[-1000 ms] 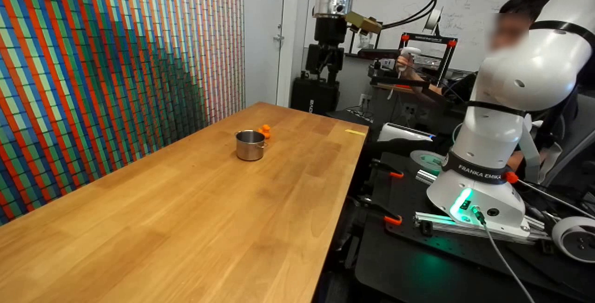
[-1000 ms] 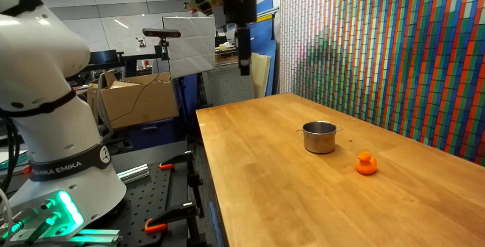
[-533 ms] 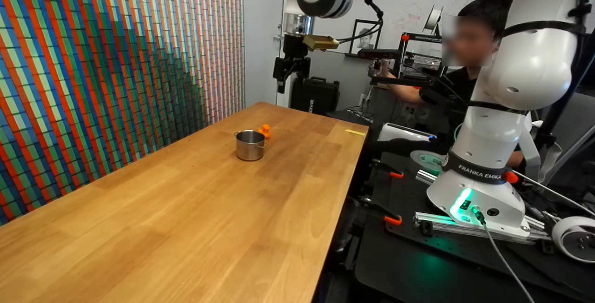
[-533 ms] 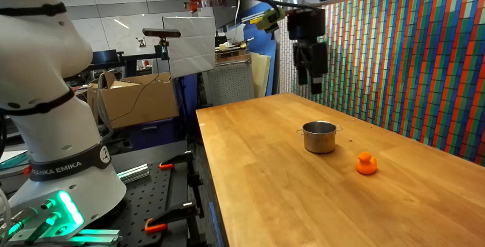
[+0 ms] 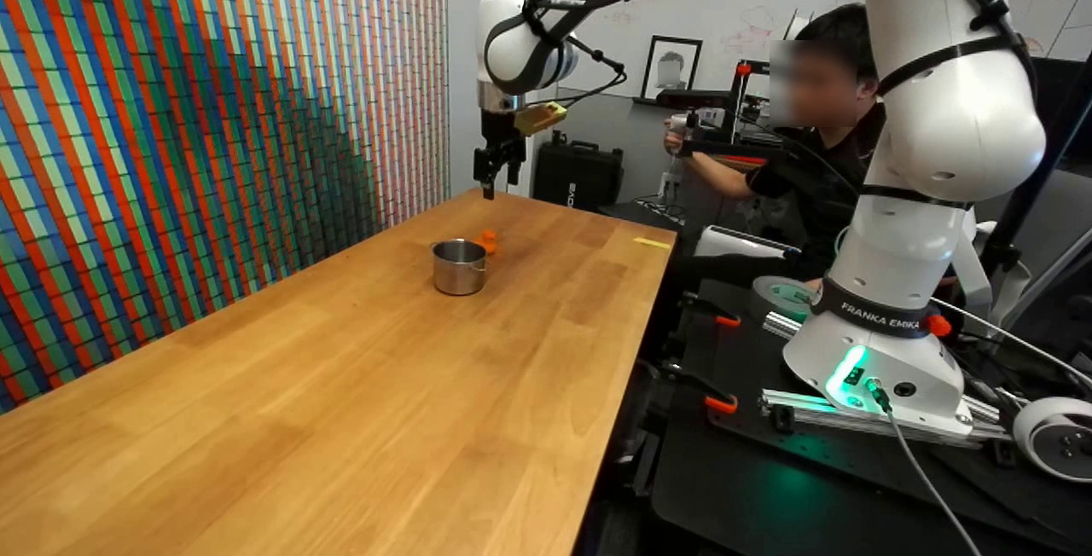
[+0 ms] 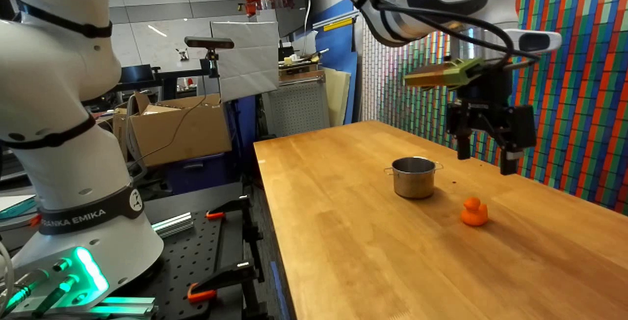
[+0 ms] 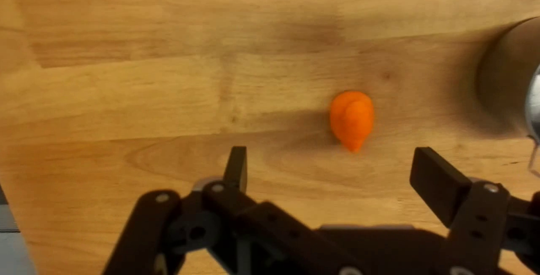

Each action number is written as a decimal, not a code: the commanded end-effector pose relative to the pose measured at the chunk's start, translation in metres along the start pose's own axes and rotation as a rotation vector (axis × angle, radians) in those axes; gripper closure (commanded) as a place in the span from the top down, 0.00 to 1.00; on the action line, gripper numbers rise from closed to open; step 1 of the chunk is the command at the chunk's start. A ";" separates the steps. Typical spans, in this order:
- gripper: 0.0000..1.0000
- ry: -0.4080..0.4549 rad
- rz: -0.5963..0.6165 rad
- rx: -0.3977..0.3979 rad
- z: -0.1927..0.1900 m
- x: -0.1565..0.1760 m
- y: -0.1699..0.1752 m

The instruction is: Put the orange rubber duck in the pot

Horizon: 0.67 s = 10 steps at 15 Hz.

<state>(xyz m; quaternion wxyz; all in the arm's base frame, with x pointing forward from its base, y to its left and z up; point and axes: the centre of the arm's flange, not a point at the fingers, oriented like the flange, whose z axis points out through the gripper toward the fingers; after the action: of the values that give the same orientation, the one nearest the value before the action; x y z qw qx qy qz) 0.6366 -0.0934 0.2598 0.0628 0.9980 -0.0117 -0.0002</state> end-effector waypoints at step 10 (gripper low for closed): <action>1.00 -0.093 -0.047 0.194 0.065 0.097 -0.010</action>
<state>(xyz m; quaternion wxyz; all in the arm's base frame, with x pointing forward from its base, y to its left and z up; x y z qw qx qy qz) 0.7064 -0.0949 0.1788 -0.0036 0.9992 0.0061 -0.0396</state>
